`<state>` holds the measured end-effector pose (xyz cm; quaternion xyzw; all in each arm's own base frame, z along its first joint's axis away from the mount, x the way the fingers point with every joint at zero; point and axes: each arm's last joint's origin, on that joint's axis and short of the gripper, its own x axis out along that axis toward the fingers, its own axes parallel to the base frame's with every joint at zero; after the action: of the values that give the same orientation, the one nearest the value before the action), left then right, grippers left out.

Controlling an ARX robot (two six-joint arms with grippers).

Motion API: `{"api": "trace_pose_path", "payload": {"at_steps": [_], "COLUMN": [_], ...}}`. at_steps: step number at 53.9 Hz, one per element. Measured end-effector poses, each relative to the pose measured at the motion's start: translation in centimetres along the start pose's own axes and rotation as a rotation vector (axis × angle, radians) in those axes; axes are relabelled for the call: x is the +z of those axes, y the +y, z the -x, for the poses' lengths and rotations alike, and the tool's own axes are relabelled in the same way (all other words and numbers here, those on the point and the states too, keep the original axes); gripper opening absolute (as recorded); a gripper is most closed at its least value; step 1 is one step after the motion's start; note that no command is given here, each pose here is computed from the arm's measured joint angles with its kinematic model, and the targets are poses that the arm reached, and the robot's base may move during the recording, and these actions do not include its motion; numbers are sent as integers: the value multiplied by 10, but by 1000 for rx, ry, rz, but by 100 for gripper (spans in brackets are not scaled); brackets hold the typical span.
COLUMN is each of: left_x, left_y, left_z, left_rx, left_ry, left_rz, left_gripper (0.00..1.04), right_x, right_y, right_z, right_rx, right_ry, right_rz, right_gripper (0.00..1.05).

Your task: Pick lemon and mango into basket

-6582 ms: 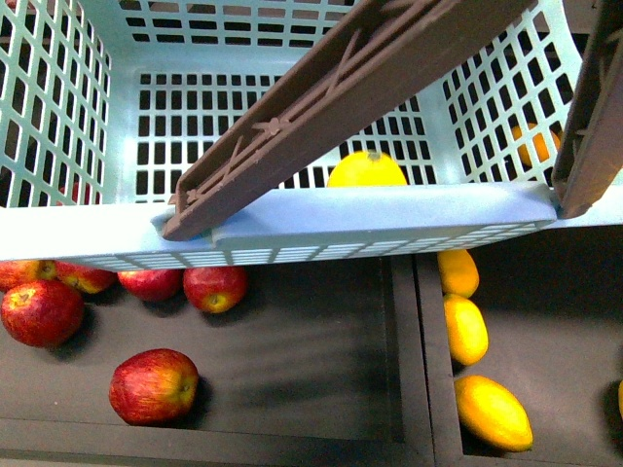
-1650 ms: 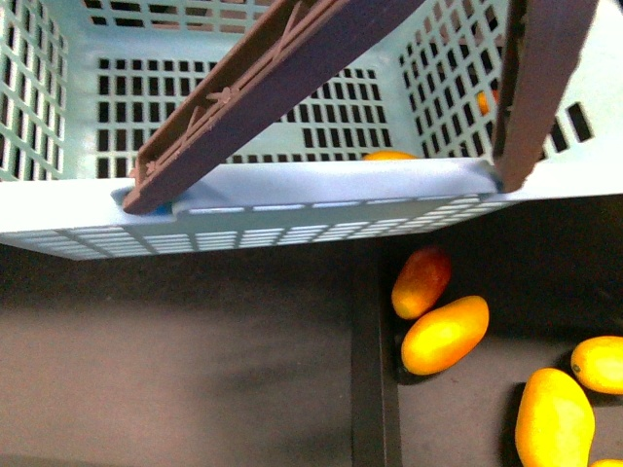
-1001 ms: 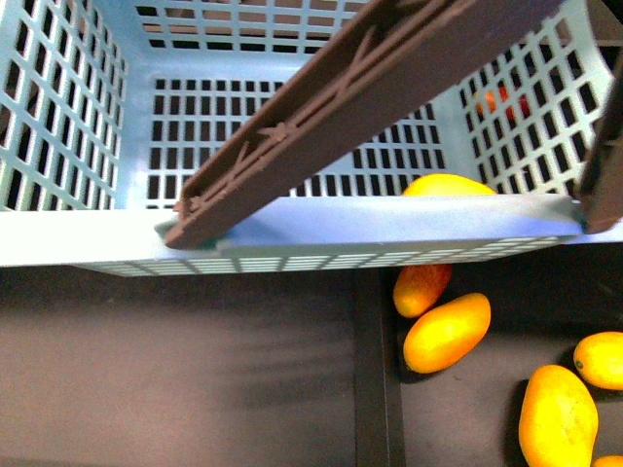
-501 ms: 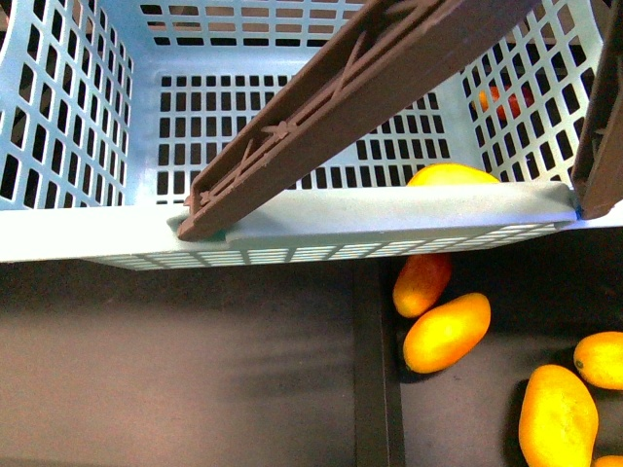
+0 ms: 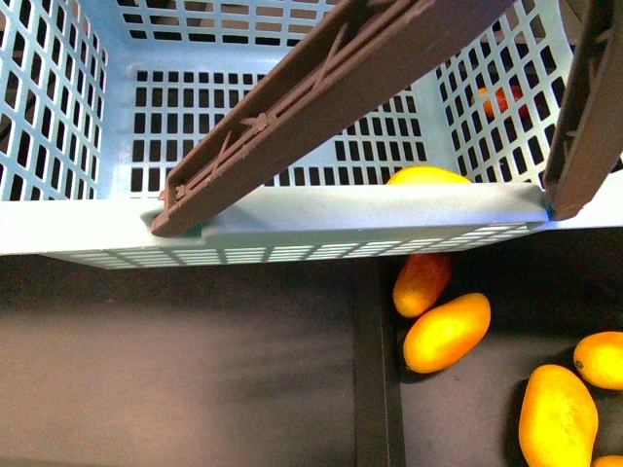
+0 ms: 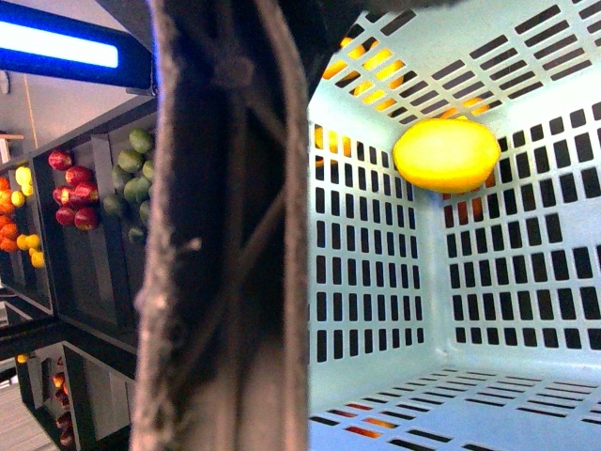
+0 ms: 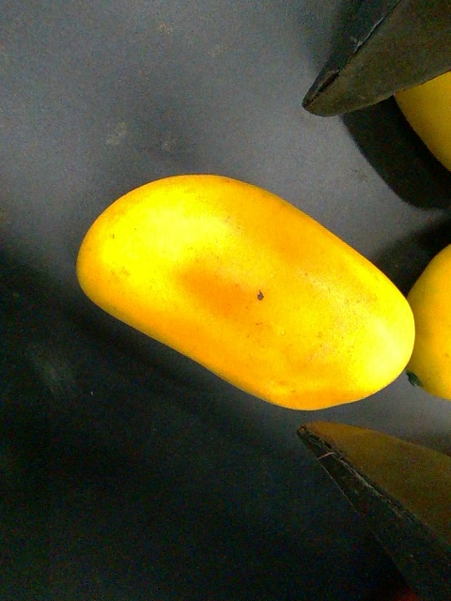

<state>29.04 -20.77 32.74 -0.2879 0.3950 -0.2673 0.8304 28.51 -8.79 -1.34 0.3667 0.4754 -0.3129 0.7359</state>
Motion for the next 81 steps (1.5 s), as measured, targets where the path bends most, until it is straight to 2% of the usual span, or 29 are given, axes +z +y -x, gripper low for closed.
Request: {"api": "trace_pose_path", "payload": {"at_steps": [17, 30, 35, 42, 58, 72, 81], "left_x": [0, 0, 0, 0, 0, 0, 0], "left_y": [0, 0, 0, 0, 0, 0, 0], "left_z": [0, 0, 0, 0, 0, 0, 0], "left_rx": [-4, -3, -3, -3, -2, -3, -3], "left_ry": [4, 3, 3, 3, 2, 3, 3], "left_rz": [0, 0, 0, 0, 0, 0, 0], "left_gripper": [4, 4, 4, 4, 4, 4, 4], "right_x": [3, -12, -15, -13, 0, 32, 55], "right_y": [19, 24, 24, 23, 5, -2, 2], "right_z": [-23, -42, -44, -44, -27, 16, 85], "right_rx": [-3, -20, -21, -17, -23, 29, 258], "right_ry": [-32, 11, 12, 5, -44, -137, -232], "right_rz": [-13, 2, -4, -19, -38, 139, 411], "right_gripper": [96, 96, 79, 66, 61, 61, 61]}}
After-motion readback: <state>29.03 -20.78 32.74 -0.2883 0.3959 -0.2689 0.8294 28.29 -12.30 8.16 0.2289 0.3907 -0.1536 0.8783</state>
